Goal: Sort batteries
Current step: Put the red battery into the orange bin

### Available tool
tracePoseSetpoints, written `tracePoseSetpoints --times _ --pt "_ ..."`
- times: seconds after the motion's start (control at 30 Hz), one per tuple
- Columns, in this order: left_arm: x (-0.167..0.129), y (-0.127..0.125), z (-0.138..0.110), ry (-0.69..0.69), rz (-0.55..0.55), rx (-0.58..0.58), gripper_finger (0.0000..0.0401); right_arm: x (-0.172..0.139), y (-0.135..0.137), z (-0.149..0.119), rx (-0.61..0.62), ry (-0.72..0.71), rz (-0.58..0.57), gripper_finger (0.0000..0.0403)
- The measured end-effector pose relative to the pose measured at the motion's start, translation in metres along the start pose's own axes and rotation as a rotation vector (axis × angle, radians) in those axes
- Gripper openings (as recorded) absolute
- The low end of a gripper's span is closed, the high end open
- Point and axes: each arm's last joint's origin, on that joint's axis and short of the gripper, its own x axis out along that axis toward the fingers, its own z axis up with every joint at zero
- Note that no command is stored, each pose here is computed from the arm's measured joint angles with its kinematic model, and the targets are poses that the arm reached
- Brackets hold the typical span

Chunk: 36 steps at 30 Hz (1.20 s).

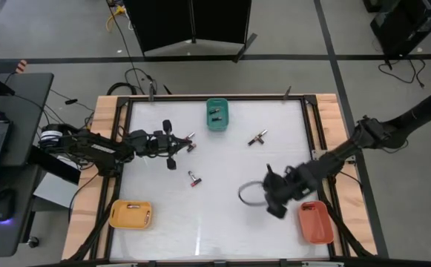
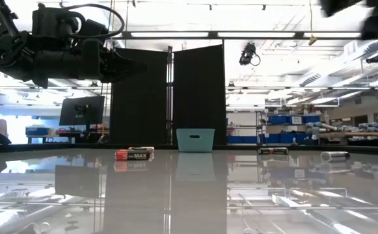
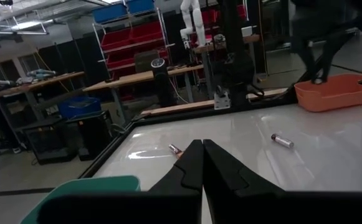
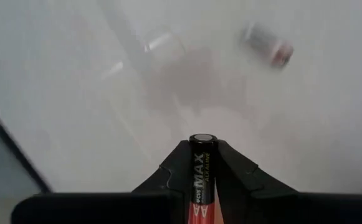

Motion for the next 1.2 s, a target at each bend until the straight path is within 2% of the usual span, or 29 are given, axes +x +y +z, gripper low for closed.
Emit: tracePoseSetpoints --times 0.2,0.5,1.2 --pt "0.000 0.000 0.000 0.000 0.000 -0.001 0.0012 -0.001 0.016 -0.048 -0.111 0.088 -0.004 0.0058" --pt "0.000 0.000 0.000 0.005 -0.001 -0.020 0.0012 -0.001 0.021 -0.092 -0.111 0.115 -0.049 0.0058" --pt "0.000 0.000 -0.001 0.013 -0.002 -0.022 0.0012 0.060 0.000 -0.107 -0.178 0.183 -0.083 0.0063"
